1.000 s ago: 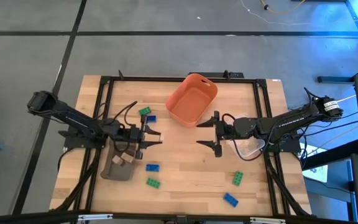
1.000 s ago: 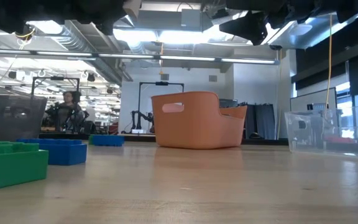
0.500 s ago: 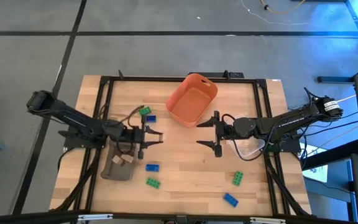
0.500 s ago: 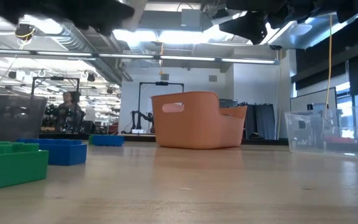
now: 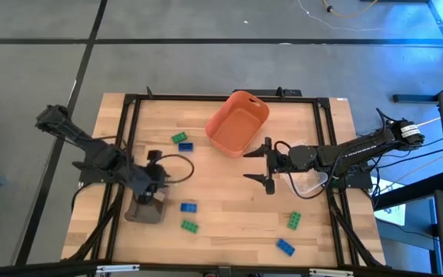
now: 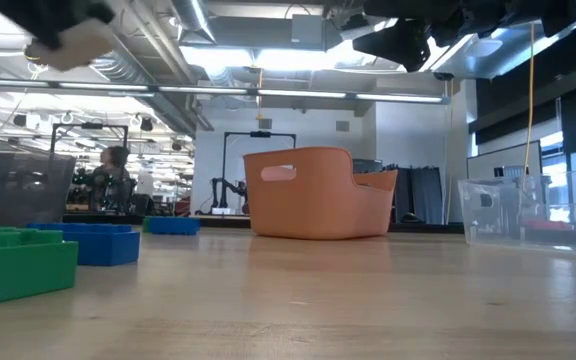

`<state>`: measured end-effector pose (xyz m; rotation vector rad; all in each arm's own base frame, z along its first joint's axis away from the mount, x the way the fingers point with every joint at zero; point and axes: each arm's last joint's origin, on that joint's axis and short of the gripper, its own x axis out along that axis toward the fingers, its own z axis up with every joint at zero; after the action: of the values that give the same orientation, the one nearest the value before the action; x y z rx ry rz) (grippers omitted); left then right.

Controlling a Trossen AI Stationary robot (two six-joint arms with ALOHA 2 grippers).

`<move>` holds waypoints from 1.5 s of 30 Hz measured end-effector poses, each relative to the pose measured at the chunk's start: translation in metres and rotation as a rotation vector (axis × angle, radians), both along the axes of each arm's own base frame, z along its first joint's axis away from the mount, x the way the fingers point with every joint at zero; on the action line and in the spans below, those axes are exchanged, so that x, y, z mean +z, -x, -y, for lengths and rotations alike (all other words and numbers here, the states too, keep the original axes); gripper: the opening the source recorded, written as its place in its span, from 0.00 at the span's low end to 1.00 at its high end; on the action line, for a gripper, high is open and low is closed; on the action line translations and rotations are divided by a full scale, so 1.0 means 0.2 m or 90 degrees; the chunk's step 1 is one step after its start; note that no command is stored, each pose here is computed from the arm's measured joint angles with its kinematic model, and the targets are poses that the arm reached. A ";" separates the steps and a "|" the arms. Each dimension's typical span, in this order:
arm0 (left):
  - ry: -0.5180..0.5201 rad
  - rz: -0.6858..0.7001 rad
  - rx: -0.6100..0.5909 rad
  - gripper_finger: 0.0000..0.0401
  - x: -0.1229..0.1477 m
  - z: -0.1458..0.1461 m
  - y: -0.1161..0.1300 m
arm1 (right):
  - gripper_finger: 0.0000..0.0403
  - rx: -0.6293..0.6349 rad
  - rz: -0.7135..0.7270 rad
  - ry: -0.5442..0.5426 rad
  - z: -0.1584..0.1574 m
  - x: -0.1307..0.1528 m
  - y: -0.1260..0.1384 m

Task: Sort & place blocks by color
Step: Put the brown block into the black bin, then put the top blue game piece into the orange bin

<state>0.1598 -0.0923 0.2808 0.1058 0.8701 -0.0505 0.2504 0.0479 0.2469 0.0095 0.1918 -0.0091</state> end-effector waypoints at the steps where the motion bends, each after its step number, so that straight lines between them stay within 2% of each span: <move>1: 0.006 -0.020 0.002 0.28 -0.01 0.01 0.02 | 0.81 0.000 0.000 0.000 0.00 0.00 0.00; 5: 0.028 -0.071 0.032 0.28 -0.04 0.05 0.09 | 0.81 -0.003 0.000 -0.015 0.00 0.00 0.00; 8: 0.027 -0.096 0.041 0.28 -0.07 0.11 0.09 | 0.81 -0.006 0.000 -0.028 0.00 0.00 0.00; 13: -0.029 -0.164 0.026 0.28 -0.18 0.19 0.05 | 0.81 -0.005 -0.001 -0.023 0.00 0.00 0.00; 19: -0.067 -0.279 0.012 0.28 -0.33 0.26 -0.01 | 0.81 -0.005 -0.001 -0.020 0.00 0.00 0.00; 25: -0.099 -0.355 0.031 0.28 -0.39 0.22 -0.04 | 0.81 0.000 -0.002 0.001 0.00 0.00 0.00; 29: -0.098 -0.357 0.071 0.29 -0.39 0.18 -0.07 | 0.81 0.001 0.013 0.004 0.00 0.01 0.00; 35: -0.050 -0.382 0.113 0.54 -0.39 0.15 -0.09 | 0.81 0.003 0.020 0.015 0.00 0.02 0.00; 38: -0.012 -0.406 0.132 0.63 -0.39 0.13 -0.10 | 0.81 0.003 0.024 0.016 0.00 0.02 0.00; 42: 0.064 -0.462 0.143 0.68 -0.36 0.12 -0.10 | 0.81 0.005 0.029 0.028 0.00 0.02 0.00; 45: 0.069 -0.451 0.147 0.68 -0.28 0.12 -0.12 | 0.81 0.007 0.048 0.043 0.00 0.04 -0.01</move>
<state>0.1833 -0.1166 0.2239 -0.1258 1.5789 0.0881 0.2517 0.0478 0.2545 -0.0592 0.1155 -0.0041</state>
